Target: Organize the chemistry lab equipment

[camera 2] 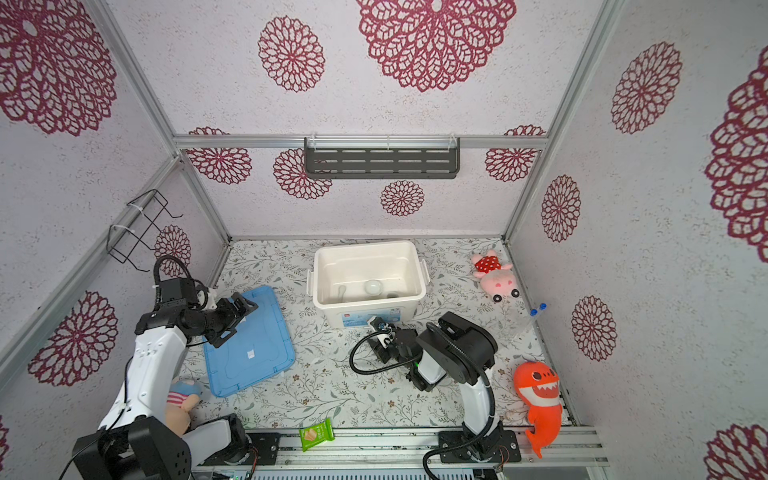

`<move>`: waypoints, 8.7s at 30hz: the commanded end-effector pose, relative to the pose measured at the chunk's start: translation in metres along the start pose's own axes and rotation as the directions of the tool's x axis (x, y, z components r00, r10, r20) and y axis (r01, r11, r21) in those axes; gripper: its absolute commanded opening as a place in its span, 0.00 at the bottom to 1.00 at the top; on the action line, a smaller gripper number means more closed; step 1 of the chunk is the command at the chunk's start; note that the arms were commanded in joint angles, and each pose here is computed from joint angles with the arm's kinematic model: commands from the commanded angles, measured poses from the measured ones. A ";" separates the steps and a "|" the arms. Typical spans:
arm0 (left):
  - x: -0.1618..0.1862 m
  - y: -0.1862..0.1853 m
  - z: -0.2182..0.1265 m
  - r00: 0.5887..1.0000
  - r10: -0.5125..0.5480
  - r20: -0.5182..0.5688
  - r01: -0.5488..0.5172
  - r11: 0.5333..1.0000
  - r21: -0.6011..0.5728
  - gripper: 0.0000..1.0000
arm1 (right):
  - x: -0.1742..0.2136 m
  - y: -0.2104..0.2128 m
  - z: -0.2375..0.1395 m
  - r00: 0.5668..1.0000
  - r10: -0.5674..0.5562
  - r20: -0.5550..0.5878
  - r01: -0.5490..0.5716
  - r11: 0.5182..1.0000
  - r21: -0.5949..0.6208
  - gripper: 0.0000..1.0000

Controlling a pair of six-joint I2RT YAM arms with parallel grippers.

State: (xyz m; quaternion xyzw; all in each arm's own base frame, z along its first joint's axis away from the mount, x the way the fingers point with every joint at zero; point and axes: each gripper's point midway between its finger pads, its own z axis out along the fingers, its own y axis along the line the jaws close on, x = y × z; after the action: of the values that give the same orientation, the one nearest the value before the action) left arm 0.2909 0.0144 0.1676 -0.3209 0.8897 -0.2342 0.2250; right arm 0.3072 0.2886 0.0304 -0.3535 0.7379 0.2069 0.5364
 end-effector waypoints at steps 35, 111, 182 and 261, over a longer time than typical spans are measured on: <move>-0.004 -0.010 -0.019 1.000 0.019 0.019 -0.019 1.000 0.010 0.99 | 0.030 0.024 0.018 0.991 -0.071 -0.113 0.048 0.980 -0.191 0.41; 0.004 0.073 -0.051 0.993 -0.057 0.103 0.094 0.911 -0.402 0.97 | -0.177 -0.156 0.007 0.865 -0.354 -0.356 0.297 0.932 -0.206 0.06; -0.003 0.100 -0.075 0.931 -0.254 0.262 0.349 0.826 -0.443 0.94 | -0.244 0.182 0.004 0.834 -0.491 0.251 0.539 0.629 -0.561 0.37; 0.011 0.075 -0.054 0.928 -0.341 0.148 0.370 0.892 -0.260 0.97 | -0.047 0.243 0.076 0.659 -0.752 -0.019 0.367 0.344 -0.865 0.00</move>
State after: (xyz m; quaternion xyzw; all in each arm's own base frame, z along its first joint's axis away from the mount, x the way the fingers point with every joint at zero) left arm 0.2085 0.0747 0.1637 -0.5185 0.8325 -0.1011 0.1668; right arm 0.2031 0.5414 0.0351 -0.8144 0.4742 0.2334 0.2396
